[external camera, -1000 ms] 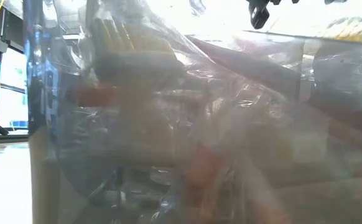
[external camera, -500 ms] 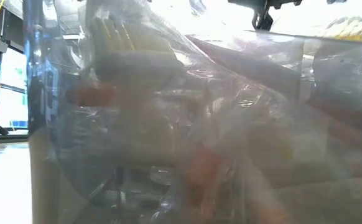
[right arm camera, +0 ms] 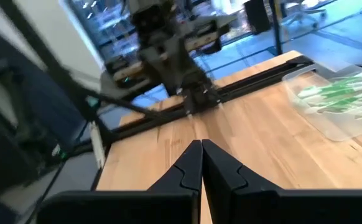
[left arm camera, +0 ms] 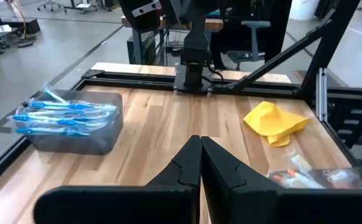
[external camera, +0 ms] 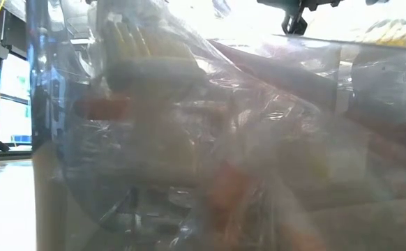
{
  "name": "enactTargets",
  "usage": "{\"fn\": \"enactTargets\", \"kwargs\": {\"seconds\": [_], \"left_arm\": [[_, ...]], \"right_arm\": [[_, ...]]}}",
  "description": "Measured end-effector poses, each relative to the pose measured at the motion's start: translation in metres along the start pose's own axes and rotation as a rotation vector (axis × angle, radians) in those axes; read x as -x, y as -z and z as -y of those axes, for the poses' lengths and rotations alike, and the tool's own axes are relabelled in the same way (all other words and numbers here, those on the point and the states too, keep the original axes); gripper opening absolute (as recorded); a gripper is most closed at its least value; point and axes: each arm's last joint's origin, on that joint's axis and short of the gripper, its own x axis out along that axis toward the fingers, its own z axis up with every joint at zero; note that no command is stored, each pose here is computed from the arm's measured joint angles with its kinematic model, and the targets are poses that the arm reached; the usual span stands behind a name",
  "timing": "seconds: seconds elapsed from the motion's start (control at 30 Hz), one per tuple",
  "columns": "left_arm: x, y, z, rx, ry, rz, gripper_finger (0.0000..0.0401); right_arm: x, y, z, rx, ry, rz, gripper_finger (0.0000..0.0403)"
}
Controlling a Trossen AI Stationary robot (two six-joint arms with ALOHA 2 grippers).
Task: Pick & Place Toothbrushes
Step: Return to Home Position
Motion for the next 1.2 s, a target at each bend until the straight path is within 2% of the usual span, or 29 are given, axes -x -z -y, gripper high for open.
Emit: {"fn": "enactTargets", "kwargs": {"seconds": [0.1,0.33,0.6,0.77,1.2], "left_arm": [[0.006,-0.001,-0.001,-0.012,0.009,-0.006,0.0002],[0.037,-0.007,-0.005,-0.021,0.028,-0.017,0.0002],[0.063,-0.011,-0.009,-0.064,0.028,-0.002,0.0002],[0.075,-0.011,-0.012,-0.069,0.022,-0.012,0.0002],[0.112,-0.008,-0.019,-0.070,-0.009,-0.012,0.0002]], "right_arm": [[0.004,0.000,-0.003,0.056,-0.056,-0.022,0.0002],[0.032,-0.013,-0.012,0.145,-0.098,0.066,0.0002],[0.074,-0.019,-0.016,0.197,-0.031,0.129,0.0002],[0.099,-0.018,-0.018,0.211,-0.033,0.139,0.0003],[0.130,-0.013,-0.019,0.239,-0.032,0.143,0.0003]]}}
